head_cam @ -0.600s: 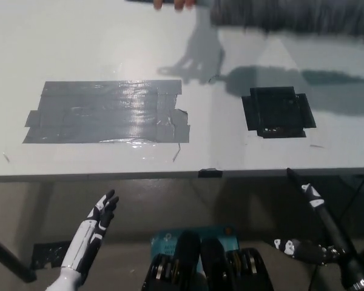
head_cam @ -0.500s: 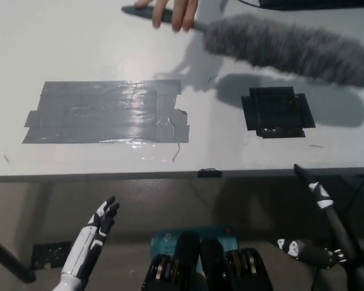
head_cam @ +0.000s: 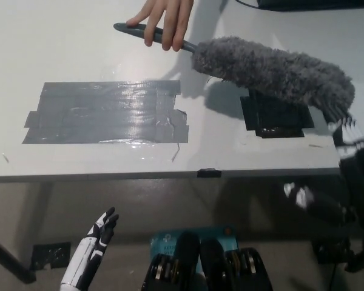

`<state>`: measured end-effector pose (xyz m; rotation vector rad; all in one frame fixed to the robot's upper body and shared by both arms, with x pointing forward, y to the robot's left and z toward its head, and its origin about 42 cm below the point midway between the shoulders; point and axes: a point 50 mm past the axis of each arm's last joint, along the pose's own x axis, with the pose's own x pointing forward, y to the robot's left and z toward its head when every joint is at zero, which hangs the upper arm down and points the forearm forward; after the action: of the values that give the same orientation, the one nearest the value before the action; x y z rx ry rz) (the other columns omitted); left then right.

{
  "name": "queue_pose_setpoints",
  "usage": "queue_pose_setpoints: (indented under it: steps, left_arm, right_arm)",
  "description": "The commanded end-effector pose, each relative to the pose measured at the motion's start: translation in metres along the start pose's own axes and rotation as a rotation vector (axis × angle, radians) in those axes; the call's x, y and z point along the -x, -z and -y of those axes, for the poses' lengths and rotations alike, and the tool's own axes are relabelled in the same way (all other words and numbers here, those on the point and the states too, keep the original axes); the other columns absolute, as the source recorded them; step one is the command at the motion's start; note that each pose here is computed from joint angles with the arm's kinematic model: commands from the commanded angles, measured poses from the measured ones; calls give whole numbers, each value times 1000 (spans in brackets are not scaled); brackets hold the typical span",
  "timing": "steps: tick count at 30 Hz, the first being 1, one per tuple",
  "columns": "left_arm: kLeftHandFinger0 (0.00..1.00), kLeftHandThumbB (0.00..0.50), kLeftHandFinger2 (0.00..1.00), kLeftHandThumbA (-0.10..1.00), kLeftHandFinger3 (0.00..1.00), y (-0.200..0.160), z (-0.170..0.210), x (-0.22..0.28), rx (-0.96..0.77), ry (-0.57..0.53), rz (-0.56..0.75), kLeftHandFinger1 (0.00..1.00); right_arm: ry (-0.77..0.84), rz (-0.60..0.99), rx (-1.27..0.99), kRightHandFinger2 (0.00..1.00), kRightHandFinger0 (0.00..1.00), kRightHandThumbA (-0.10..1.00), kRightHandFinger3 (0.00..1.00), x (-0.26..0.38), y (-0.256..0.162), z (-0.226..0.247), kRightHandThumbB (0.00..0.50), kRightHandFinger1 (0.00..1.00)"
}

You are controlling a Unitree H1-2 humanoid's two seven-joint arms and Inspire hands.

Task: A person hands a grey duster to the robot and the robot grabs it with its right hand and places it on the black marked spot infron tof it on the desk

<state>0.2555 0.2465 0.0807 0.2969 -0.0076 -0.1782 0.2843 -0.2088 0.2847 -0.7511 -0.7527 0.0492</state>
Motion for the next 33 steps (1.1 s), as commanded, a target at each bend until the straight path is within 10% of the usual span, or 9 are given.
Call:
queue_pose_setpoints:
  steps: [1,25,29,30,31,33]
  left_arm:
    - [1000,168,1000,989,1000,-7,-1,4,-24,15,74,1000]
    - [1000,177,1000,979,1000,-16,-2,-7,-27,22,89,1000]
    - [1000,169,1000,976,1000,-16,-3,-7,-25,23,91,1000]
    - [1000,168,1000,977,1000,-17,-3,-7,-31,23,89,1000]
    - [1000,167,1000,979,1000,-18,-3,-7,-31,22,90,1000]
    - [1000,168,1000,981,1000,-19,-4,-9,-24,22,89,1000]
  right_arm:
    - [13,-1,372,1000,1000,1000,1000,-71,-10,19,475,1000]
    - [-270,-340,591,1000,1000,999,1000,-256,87,-31,500,1000]
    - [-257,-354,579,1000,1000,763,1000,-269,95,-31,476,1000]
    - [-207,-333,548,1000,1000,476,1000,-274,101,-31,377,1000]
    - [-182,-328,542,807,602,283,933,-276,103,-30,341,613]
    - [-124,-278,589,462,102,36,595,-277,102,-29,286,237]
